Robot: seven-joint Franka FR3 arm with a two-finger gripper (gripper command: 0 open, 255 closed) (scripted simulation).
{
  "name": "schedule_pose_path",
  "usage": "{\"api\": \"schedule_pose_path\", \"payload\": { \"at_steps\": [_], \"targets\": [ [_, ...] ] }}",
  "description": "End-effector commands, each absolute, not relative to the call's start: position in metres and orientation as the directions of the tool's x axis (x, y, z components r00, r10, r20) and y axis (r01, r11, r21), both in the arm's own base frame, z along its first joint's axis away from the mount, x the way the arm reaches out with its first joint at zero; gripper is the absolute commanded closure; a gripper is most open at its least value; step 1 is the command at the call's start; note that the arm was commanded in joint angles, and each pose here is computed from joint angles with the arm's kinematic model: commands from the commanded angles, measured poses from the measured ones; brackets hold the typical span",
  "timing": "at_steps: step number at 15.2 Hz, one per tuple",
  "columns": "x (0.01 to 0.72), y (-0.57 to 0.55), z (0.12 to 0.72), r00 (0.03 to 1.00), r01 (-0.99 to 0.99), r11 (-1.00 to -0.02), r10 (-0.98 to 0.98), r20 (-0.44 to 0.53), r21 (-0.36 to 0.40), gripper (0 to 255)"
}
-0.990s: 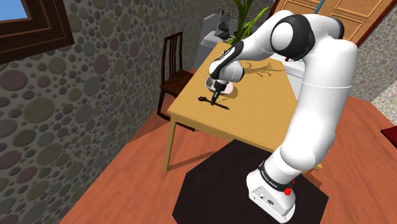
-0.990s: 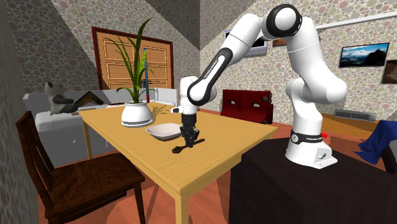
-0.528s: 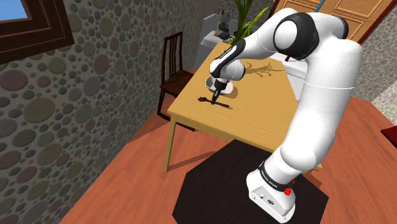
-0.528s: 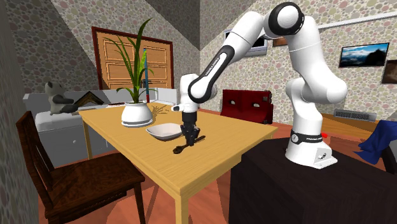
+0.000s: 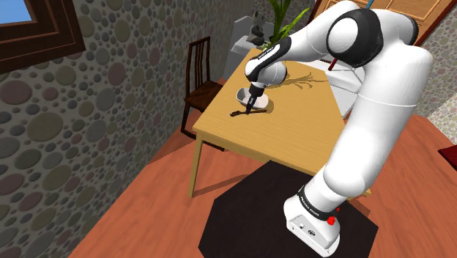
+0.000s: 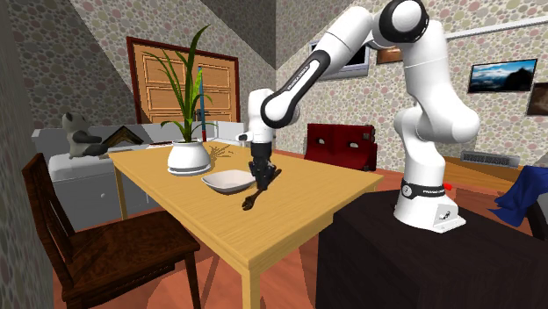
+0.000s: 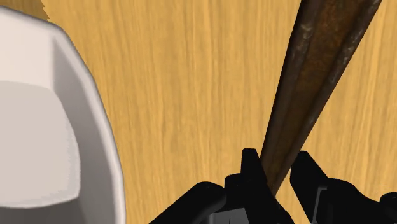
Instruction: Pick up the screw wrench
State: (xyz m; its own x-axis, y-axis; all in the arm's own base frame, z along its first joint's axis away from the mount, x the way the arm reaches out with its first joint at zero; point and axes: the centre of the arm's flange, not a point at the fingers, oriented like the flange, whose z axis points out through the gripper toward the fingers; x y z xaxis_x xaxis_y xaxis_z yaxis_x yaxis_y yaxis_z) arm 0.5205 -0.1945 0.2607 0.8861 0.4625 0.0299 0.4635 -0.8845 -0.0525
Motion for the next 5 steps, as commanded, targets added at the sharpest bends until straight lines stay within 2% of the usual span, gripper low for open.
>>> {"api": "schedule_pose_path", "payload": {
  "at_steps": [1, 5],
  "targets": [
    [0.52, -0.194, 0.271, 0.886, 0.464, -0.884, 0.463, 0.029, -0.053, 255],
    [0.52, -0.194, 0.282, 0.886, 0.464, -0.884, 0.463, 0.029, -0.053, 255]
  ]
}}
